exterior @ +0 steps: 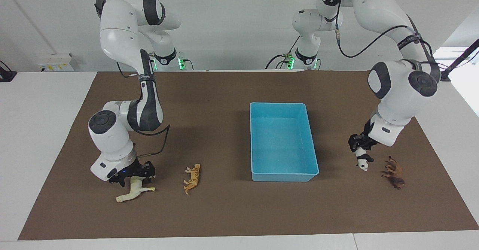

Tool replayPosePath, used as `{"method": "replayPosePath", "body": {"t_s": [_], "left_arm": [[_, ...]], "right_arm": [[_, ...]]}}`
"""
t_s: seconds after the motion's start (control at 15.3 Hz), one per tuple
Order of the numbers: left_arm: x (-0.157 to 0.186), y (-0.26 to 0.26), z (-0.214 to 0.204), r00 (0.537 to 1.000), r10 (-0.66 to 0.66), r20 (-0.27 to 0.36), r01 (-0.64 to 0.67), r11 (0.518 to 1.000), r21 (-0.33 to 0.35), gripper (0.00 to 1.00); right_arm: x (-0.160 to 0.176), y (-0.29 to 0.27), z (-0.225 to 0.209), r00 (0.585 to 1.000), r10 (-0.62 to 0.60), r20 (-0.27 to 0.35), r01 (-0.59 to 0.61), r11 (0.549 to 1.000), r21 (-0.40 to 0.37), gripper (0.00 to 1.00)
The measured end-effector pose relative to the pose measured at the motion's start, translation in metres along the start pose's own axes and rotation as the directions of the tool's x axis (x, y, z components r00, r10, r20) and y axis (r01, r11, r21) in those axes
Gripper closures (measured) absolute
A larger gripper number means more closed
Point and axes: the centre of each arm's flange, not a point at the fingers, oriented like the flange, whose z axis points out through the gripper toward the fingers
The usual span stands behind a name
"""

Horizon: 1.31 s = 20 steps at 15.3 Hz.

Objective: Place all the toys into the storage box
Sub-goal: 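Lift the panda toward the box while the right gripper grasps the horse, then lower the panda into the blue box and open the left gripper, then reach the brown toy with the left gripper while the right gripper carries the horse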

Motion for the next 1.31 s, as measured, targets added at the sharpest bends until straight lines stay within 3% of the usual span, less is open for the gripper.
{"method": "replayPosePath", "body": {"t_s": [0.13, 0.26, 0.46, 0.59, 0.79, 0.98, 1.11, 1.31], "left_arm": [[-0.028, 0.057, -0.015, 0.999, -0.032, 0.012, 0.032, 0.999, -0.007, 0.45], [-0.061, 0.122, 0.002, 0.999, -0.028, 0.040, 0.028, 1.000, 0.007, 0.45], [-0.112, 0.183, 0.045, 0.998, -0.005, 0.056, 0.003, 1.000, 0.022, 0.46], [-0.127, 0.189, 0.056, 0.998, 0.002, 0.068, -0.004, 0.999, 0.037, 0.31], [-0.109, 0.149, 0.031, 0.999, 0.003, 0.032, -0.005, 0.999, 0.050, 0.01], [-0.075, 0.072, 0.001, 0.997, 0.076, -0.004, -0.076, 0.995, 0.060, 0.00], [-0.052, 0.009, -0.003, 0.987, 0.158, -0.020, -0.155, 0.981, 0.120, 0.00], [-0.017, -0.084, -0.001, 0.975, 0.196, -0.102, -0.179, 0.972, 0.154, 0.00]], "right_arm": [[-0.005, -0.001, 0.011, 1.000, -0.007, -0.005, 0.007, 1.000, 0.000, 0.00], [-0.007, -0.002, 0.016, 1.000, -0.015, -0.016, 0.015, 1.000, -0.002, 0.00], [-0.006, -0.006, 0.014, 0.999, -0.025, -0.020, 0.025, 1.000, 0.000, 0.28], [-0.004, -0.007, 0.010, 0.999, -0.027, -0.026, 0.027, 1.000, 0.000, 0.49], [-0.004, -0.003, 0.009, 0.999, -0.022, -0.029, 0.022, 1.000, -0.003, 0.52], [0.000, -0.005, 0.004, 0.999, -0.025, -0.039, 0.025, 1.000, -0.004, 0.53], [0.006, -0.005, -0.008, 0.999, -0.027, -0.045, 0.027, 1.000, -0.005, 0.53], [0.023, -0.017, -0.056, 0.999, -0.040, -0.030, 0.040, 0.999, 0.002, 0.53]]}}
